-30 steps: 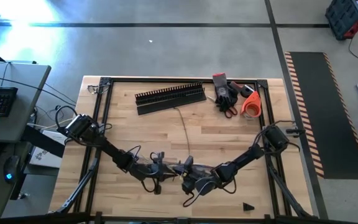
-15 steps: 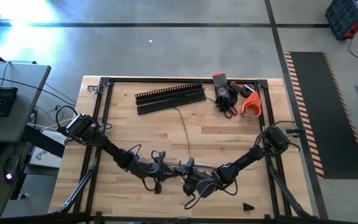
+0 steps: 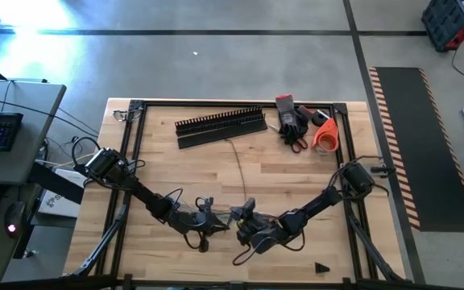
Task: Ziptie cables
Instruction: Wrap the top black zip tie around the colored cable bundle
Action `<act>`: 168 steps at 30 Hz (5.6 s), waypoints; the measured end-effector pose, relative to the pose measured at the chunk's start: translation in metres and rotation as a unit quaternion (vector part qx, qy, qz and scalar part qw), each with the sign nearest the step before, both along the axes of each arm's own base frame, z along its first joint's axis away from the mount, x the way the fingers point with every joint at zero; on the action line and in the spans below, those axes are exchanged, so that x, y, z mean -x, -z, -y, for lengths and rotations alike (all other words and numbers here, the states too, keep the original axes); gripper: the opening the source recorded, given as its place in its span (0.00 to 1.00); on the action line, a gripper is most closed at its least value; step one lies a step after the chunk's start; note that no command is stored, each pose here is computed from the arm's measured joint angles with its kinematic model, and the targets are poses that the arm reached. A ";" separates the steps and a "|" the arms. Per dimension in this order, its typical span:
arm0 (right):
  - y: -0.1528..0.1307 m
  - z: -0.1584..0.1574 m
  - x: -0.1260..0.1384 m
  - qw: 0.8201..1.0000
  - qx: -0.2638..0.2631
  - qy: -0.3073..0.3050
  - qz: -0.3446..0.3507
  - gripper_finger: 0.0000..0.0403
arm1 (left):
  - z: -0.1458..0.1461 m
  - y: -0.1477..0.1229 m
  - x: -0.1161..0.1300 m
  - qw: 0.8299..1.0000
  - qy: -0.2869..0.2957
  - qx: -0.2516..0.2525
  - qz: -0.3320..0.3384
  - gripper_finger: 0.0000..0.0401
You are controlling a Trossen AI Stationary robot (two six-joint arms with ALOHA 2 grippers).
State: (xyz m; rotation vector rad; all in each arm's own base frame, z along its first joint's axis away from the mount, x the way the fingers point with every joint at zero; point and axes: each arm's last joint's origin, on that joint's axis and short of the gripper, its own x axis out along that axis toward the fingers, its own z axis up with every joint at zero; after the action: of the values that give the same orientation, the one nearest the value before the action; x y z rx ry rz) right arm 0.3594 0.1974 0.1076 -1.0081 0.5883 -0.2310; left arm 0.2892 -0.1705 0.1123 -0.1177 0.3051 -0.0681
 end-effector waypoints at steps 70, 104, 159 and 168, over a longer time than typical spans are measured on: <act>-0.037 -0.036 0.045 0.870 -0.460 0.135 0.119 0.65 | -0.019 0.039 -0.027 1.000 -0.022 -0.008 0.005 0.00; -0.001 -0.010 0.037 0.834 -0.499 0.235 0.036 0.14 | -0.002 0.022 -0.026 0.997 -0.017 -0.066 0.047 0.00; -0.004 -0.012 0.030 0.837 -0.518 0.178 -0.013 0.00 | -0.008 0.016 -0.070 0.879 0.174 -0.438 -0.071 0.12; -0.004 -0.012 0.030 0.842 -0.511 0.172 -0.014 0.00 | -0.011 0.017 -0.071 0.885 0.169 -0.428 -0.075 0.01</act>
State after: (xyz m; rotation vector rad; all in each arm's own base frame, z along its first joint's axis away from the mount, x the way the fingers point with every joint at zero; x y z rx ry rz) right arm 0.3296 0.2097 0.1121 0.1420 0.7868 -0.1770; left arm 0.3601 -0.1595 0.0953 0.8201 0.4853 -0.2651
